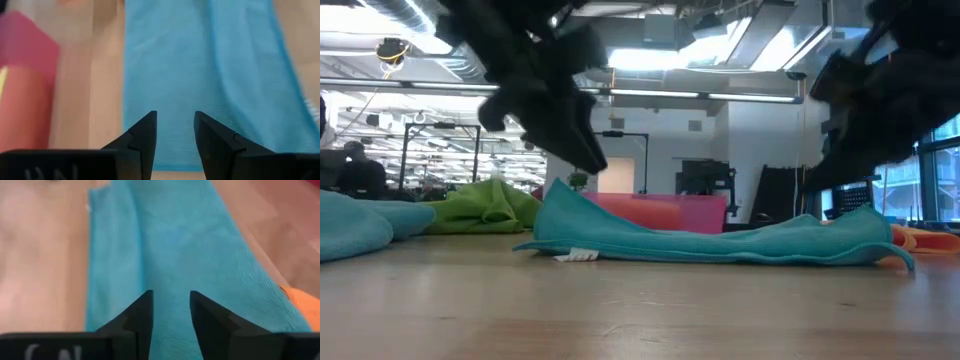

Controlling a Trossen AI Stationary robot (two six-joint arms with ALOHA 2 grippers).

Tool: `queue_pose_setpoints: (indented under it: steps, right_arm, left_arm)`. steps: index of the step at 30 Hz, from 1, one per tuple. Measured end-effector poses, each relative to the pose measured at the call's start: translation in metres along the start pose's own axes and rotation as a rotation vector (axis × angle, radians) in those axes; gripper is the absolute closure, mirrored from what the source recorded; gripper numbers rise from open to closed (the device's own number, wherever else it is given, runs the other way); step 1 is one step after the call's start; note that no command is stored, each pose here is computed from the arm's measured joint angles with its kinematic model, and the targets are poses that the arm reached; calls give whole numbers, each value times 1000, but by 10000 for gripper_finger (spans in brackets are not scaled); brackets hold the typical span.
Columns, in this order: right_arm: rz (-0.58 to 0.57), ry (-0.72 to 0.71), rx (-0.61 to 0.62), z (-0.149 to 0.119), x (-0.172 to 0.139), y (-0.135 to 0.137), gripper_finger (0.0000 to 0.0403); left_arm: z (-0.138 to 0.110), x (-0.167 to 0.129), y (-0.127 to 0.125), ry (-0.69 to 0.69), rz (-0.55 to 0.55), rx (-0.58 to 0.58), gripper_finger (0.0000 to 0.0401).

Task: Roll microfiber towels into tight, uniform cylinder then place into a basket
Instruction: Roll the left blue microfiber cloth

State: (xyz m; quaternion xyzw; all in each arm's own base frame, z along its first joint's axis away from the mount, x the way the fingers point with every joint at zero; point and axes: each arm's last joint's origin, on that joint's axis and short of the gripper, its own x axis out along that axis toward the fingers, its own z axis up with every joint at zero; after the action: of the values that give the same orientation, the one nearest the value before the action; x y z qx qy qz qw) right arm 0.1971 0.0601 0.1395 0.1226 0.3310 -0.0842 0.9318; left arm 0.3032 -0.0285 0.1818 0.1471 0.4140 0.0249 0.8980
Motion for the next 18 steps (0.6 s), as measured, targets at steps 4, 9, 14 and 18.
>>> queue_pose_setpoints:
  steps: [4, 9, 14, 18]
  right_arm:
    - [-12, 74, 8, -4, 12, -9, 306]
    - [63, 149, -17, -3, 21, -7, 323]
    - [145, 189, -51, 1, 26, 1, 325]
    - [200, 204, -67, 3, 28, 10, 325]
  left_arm:
    - [-5, 7, 11, 33, 0, -24, 281]
    - [-10, 19, 7, 45, -113, -26, 281]
    - [-16, 33, -8, 93, -164, 9, 281]
    - [-15, 32, -18, 89, -183, 35, 281]
